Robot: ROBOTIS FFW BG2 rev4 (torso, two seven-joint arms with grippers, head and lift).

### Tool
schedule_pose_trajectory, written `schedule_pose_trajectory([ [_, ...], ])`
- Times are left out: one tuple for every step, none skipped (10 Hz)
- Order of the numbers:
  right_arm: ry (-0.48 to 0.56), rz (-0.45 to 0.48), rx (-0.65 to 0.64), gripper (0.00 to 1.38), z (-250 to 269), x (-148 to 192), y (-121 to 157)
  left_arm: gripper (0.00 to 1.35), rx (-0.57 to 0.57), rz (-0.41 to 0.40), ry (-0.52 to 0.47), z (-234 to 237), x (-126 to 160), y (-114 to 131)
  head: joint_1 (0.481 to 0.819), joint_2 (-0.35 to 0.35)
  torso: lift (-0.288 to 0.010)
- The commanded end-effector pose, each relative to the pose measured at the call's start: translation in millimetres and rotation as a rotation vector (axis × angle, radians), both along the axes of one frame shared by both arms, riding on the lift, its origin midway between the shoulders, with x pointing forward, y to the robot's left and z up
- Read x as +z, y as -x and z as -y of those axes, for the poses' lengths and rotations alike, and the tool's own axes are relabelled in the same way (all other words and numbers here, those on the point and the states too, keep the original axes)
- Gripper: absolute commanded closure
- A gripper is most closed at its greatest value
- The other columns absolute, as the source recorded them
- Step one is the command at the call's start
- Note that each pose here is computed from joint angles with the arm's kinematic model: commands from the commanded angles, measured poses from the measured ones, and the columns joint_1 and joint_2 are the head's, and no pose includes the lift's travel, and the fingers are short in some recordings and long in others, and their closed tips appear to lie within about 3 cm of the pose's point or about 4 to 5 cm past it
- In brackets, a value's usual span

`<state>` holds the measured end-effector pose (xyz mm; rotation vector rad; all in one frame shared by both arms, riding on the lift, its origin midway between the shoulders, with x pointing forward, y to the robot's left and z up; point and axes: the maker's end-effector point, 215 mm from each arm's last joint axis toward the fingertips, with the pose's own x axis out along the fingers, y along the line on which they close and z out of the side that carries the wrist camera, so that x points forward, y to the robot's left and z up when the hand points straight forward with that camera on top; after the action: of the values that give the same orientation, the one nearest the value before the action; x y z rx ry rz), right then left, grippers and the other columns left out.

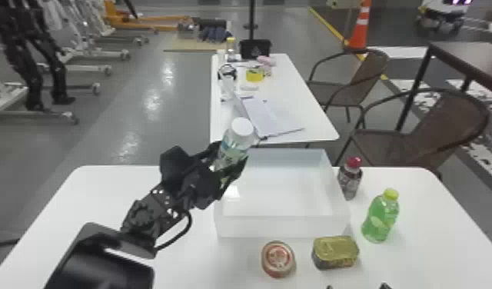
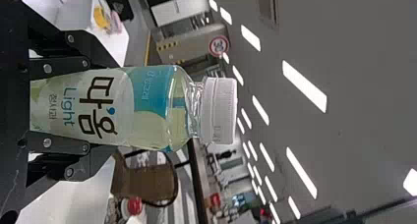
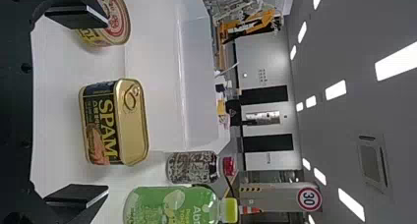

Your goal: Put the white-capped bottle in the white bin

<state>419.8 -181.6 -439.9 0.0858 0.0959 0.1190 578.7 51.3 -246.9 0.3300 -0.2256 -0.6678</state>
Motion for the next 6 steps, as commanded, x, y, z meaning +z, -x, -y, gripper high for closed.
schedule_pose_trajectory([
  [0.003,-0.003,0.0,0.11,0,-2,0,1.09,-0.079,0.001,-0.12,32,-14,-4,0.549,0.0,-0.1],
  [0.001,-0.004,-0.001,0.11,0,-2,0,1.09,-0.118,0.032,-0.245,53,-22,-6,0.549,0.0,-0.1],
  [-0.001,-0.003,-0.003,0.11,-1,-2,-1,1.09,-0.178,0.056,-0.376,81,-38,-5,0.549,0.0,-0.1],
  [-0.002,0.001,-0.002,0.11,-1,-1,-4,1.09,-0.228,0.081,-0.48,105,-54,-3,0.549,0.0,-0.1],
  [0.0,0.001,0.003,0.11,-3,-1,-5,1.09,-0.265,0.106,-0.581,127,-69,-5,0.549,0.0,-0.1],
  [-0.001,0.003,0.01,0.11,-5,0,-7,1.09,-0.303,0.114,-0.7,143,-89,-8,0.549,0.0,-0.1],
])
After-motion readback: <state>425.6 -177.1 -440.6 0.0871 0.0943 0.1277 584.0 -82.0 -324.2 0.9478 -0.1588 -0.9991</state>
